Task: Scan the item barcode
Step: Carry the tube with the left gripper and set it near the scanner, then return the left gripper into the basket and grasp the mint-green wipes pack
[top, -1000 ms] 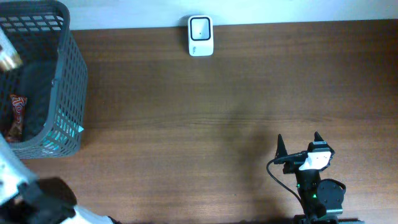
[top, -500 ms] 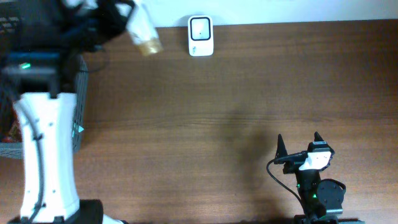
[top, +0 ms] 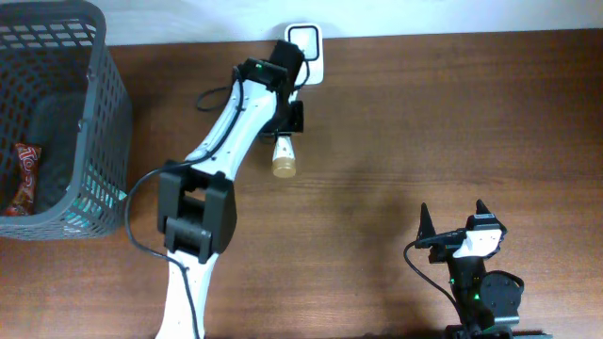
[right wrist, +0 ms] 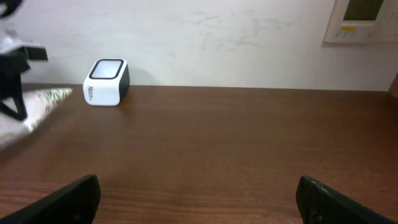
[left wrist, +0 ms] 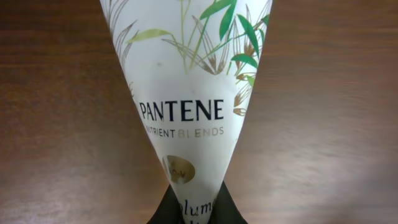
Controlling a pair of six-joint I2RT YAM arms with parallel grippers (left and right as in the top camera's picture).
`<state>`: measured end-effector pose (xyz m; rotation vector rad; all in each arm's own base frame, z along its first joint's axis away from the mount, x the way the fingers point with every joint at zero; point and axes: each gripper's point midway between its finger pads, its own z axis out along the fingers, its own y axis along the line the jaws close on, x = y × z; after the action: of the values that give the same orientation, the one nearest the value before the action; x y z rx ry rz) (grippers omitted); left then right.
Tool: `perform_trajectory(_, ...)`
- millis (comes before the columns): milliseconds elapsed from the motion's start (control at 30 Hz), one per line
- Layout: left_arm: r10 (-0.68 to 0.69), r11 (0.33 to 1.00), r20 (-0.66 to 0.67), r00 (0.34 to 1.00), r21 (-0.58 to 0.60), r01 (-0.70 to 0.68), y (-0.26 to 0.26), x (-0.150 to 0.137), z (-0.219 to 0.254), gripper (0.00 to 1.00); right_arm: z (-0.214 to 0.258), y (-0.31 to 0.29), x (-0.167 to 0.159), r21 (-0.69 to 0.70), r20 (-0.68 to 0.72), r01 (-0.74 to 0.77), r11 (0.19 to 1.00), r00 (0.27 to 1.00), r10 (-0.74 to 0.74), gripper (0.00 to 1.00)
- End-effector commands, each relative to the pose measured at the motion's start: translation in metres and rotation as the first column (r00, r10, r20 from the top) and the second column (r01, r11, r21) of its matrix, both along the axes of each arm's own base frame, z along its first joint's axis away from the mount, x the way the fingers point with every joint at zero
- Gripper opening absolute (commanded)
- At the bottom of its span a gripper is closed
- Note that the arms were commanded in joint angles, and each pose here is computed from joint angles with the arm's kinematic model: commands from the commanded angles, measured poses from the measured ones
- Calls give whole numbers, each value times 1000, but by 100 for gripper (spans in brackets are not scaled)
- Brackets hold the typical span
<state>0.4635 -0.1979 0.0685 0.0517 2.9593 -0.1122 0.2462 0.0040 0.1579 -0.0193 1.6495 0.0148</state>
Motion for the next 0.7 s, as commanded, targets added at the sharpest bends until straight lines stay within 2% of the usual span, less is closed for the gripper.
perform_trajectory(0, -12, 999, 20, 1000, 31, 12, 6, 5, 2, 3, -3, -4, 0, 3, -4, 19, 1000, 1000, -19, 99)
perform_trajectory(33, -12, 999, 17, 1000, 32, 12, 6, 5, 2, 10, -3, -4, 0, 3, -4, 19, 1000, 1000, -19, 99)
perform_trajectory(67, -12, 999, 12, 1000, 34, 12, 7, 3, 1, 23, -3, -4, 0, 3, -4, 19, 1000, 1000, -19, 99)
perform_trajectory(100, -15, 999, 12, 1000, 35, 14, 7, 3, 2, 50, -3, -4, 0, 3, -4, 19, 1000, 1000, -19, 99)
perform_trajectory(133, -6, 999, 19, 1000, 32, 5, 11, 6, 10, 57, -3, -4, 0, 3, -4, 19, 1000, 1000, -19, 99)
perform_trajectory(167, 3, 1000, 32, 999, 27, -4, 14, 9, 22, 88, -3, -4, 0, 3, -4, 19, 1000, 1000, -19, 99)
perform_trajectory(267, 43, 998, 118, 992, -57, -36, 25, 25, 86, 90, -3, -4, 0, 3, -4, 19, 1000, 1000, -19, 99)
perform_trajectory(333, 108, 981, 288, 951, -184, -55, 45, 45, 173, 91, -3, -4, 0, 3, -4, 19, 1000, 1000, -19, 99)
perform_trajectory(400, 226, 960, 537, 813, -265, -92, 100, 55, 281, 90, -3, -4, 0, 3, -4, 19, 1000, 1000, -19, 99)
perform_trajectory(500, 359, 931, 730, 582, -324, -168, 189, 33, 382, 90, -3, -4, 0, 3, -4, 19, 1000, 1000, -19, 99)
perform_trajectory(567, 436, 897, 775, 459, -335, -288, 264, 9, 415, 90, -3, -4, 0, 3, -4, 19, 1000, 1000, -19, 99)
perform_trajectory(633, 508, 837, 766, 393, -332, -435, 337, -13, 413, 91, -3, -4, 0, 2, -3, 19, 1000, 1000, -19, 99)
perform_trajectory(667, 543, 804, 744, 390, -326, -497, 363, -24, 403, 92, -3, -4, 0, 3, -4, 19, 1000, 1000, -19, 99)
